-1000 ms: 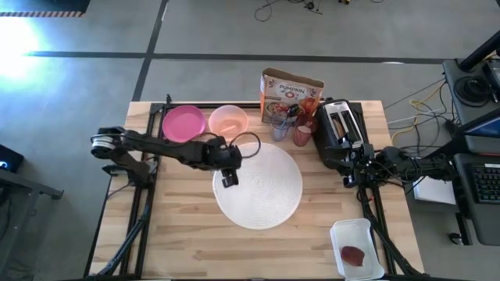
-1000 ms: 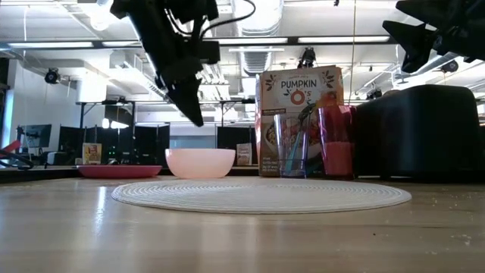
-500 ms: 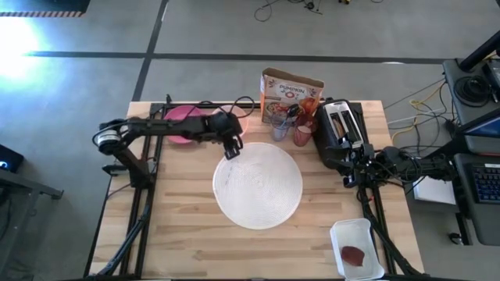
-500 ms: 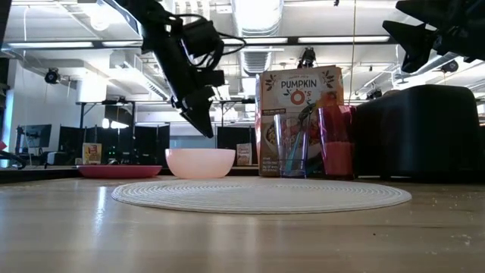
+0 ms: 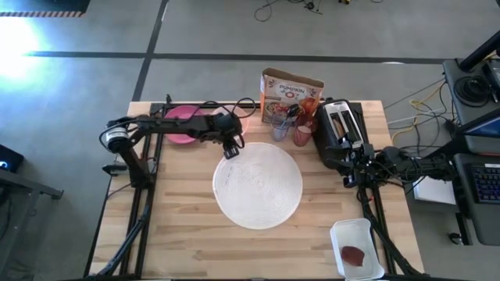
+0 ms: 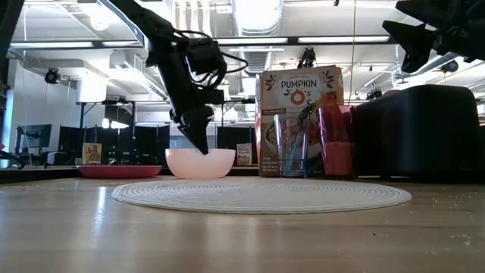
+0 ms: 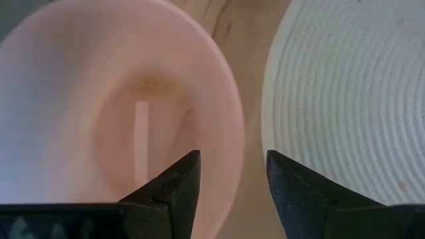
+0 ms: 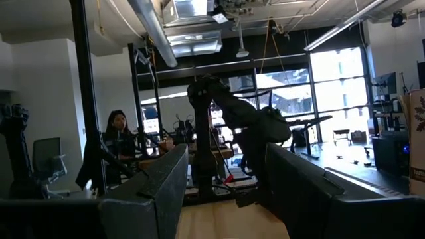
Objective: Arrange a breakfast setting
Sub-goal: Put the orange bowl on the side side of the white table mat
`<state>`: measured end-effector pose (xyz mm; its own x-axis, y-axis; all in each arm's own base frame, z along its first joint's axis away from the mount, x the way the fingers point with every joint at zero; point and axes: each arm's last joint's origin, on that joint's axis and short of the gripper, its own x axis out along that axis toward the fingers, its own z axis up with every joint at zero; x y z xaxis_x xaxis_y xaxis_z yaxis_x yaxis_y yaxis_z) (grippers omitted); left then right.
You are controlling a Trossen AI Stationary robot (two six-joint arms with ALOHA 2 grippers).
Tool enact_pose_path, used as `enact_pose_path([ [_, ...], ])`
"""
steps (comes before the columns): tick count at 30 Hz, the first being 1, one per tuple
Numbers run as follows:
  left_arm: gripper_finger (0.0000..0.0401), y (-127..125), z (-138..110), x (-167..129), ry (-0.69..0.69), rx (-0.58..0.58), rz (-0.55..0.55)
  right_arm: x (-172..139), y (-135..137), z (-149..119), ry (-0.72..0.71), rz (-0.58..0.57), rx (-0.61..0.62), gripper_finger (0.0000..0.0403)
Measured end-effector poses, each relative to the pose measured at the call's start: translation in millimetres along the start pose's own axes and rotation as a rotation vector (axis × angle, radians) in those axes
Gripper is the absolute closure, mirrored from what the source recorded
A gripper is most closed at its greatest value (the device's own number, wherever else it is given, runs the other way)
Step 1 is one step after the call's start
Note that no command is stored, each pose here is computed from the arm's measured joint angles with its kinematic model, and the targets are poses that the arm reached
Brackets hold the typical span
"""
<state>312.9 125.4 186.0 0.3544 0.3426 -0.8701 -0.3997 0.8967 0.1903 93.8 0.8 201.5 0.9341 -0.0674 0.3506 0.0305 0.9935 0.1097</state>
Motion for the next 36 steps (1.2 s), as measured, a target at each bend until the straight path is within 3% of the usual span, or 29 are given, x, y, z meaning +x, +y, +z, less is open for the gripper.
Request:
enact_pose_path([
  [7, 0.0265, -2, -2, 9, 0.028, 0.009, -0.005, 0, 0, 0, 0.000, 0.000, 0.000, 0.0211],
  [17, 0.0392, -4, -4, 16, 0.047, 0.015, -0.007, 0, 0, 0, 0.000, 0.000, 0.000, 0.0211],
  [25, 0.0399, -9, -4, 15, 0.044, 0.027, -0.014, 0, 0, 0, 0.000, 0.000, 0.000, 0.0211],
  [36, 0.0400, -41, 4, -6, 0.007, 0.140, -0.057, 0, 0, 0, 0.000, 0.000, 0.000, 0.0211],
])
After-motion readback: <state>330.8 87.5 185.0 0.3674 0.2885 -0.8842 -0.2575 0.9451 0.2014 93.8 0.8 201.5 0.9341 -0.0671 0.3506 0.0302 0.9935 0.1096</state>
